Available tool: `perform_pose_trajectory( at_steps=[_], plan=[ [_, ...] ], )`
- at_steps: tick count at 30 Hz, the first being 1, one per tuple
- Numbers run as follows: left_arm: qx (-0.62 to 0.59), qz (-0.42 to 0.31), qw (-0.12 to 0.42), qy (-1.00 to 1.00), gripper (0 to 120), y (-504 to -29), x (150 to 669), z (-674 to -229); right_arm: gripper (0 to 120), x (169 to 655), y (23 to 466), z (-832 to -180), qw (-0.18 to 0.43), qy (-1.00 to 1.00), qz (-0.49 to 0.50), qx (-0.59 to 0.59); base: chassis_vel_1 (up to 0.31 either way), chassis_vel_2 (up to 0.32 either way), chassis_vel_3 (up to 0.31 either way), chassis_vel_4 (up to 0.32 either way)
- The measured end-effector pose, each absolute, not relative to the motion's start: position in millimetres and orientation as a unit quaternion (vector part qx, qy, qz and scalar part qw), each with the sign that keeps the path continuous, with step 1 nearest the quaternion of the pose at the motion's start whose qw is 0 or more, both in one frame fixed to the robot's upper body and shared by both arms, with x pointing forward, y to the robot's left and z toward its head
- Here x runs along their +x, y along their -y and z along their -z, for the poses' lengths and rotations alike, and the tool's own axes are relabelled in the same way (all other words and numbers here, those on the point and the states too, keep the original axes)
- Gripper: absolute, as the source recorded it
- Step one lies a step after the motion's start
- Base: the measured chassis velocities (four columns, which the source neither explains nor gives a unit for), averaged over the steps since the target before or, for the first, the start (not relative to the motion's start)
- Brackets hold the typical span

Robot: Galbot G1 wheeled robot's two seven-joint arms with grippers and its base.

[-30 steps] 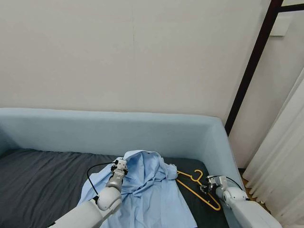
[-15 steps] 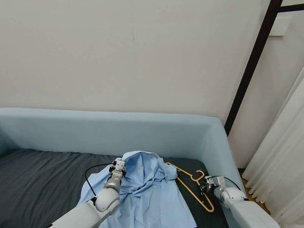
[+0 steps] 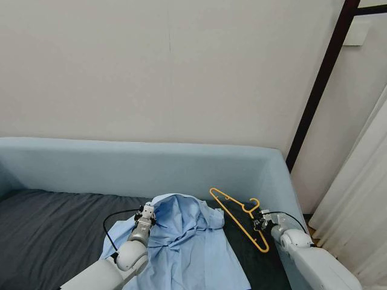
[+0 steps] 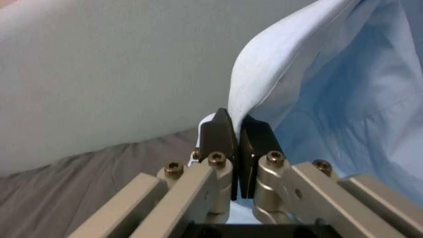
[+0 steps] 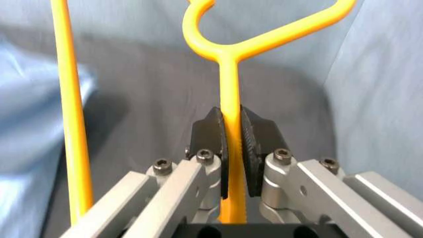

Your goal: Pick up the clothes from the sofa and hang them on the clothes hanger.

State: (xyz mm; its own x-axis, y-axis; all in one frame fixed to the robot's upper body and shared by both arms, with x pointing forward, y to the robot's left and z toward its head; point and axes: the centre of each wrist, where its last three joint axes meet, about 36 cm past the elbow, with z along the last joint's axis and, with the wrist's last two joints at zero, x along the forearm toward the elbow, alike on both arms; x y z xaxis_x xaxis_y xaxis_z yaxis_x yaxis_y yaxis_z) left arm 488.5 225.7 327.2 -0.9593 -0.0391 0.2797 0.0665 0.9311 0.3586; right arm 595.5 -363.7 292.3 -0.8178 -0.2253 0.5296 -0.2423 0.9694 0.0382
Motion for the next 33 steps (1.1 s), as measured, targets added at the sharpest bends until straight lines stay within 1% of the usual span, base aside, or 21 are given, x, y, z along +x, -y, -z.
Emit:
perform_pose_trajectory(
  at_steps=[3,5,7,8,11,13,14,16,17,19,22,24,27,33],
  plan=[
    [-0.007,0.186,0.142,0.972,0,-226.5,487.9,-327.6,5,598.5,364.8,-303.1,0.259,0.958,-0.019,0.120,0.000,0.000,0.000,0.000],
    [-0.008,0.186,0.142,0.972,0,-227.3,488.1,-328.6,5,595.5,362.6,-320.0,0.231,0.965,-0.026,0.122,0.000,0.000,0.000,0.000],
    [-0.009,0.184,0.142,0.973,0,-226.7,489.4,-333.1,5,578.7,355.0,-341.4,0.185,0.973,-0.050,0.125,0.000,0.000,0.000,0.000],
    [-0.009,0.184,0.142,0.973,0,-226.7,489.4,-333.1,5,578.7,355.0,-341.4,0.185,0.973,-0.050,0.125,0.000,0.000,0.000,0.000],
    [-0.014,0.185,0.144,0.972,0,-224.7,490.3,-341.4,5,553.3,346.5,-359.9,0.129,0.979,-0.097,0.126,0.000,0.000,0.000,0.000],
    [-0.015,0.185,0.144,0.972,0,-224.5,490.4,-342.8,5,549.4,345.9,-360.6,0.121,0.979,-0.106,0.127,0.000,0.000,0.000,0.000],
    [-0.015,0.184,0.144,0.972,0,-224.2,491.2,-349.0,5,534.3,345.2,-361.0,0.092,0.976,-0.146,0.131,0.000,0.000,0.000,0.000],
    [-0.015,0.182,0.145,0.972,0,-223.6,491.4,-354.6,5,518.5,343.2,-358.8,0.070,0.972,-0.180,0.136,0.000,0.000,0.000,0.000],
    [-0.013,0.180,0.144,0.973,0,-223.5,491.9,-362.4,5,500.1,340.8,-353.3,0.048,0.965,-0.215,0.144,0.000,0.000,0.000,0.000],
    [-0.013,0.180,0.144,0.973,0,-223.5,491.9,-362.4,5,499.2,340.7,-353.1,0.047,0.964,-0.218,0.144,0.000,0.000,0.000,0.000],
    [-0.006,0.168,0.152,0.974,0,-222.4,492.9,-379.3,5,459.3,332.2,-341.5,0.016,0.947,-0.278,0.161,0.000,0.000,0.000,0.000],
    [-0.006,0.167,0.153,0.974,0,-222.2,493.0,-380.4,5,457.5,331.6,-340.9,0.015,0.946,-0.281,0.162,0.000,0.000,0.000,0.000],
    [0.000,0.159,0.160,0.974,0,-219.9,494.5,-391.0,5,427.3,320.9,-331.6,-0.012,0.928,-0.322,0.185,0.000,0.000,0.000,0.000],
    [0.000,0.146,0.167,0.975,0,-213.3,494.5,-402.1,5,407.4,311.1,-315.6,-0.027,0.910,-0.355,0.210,0.000,0.000,0.000,0.000]
  ],
)
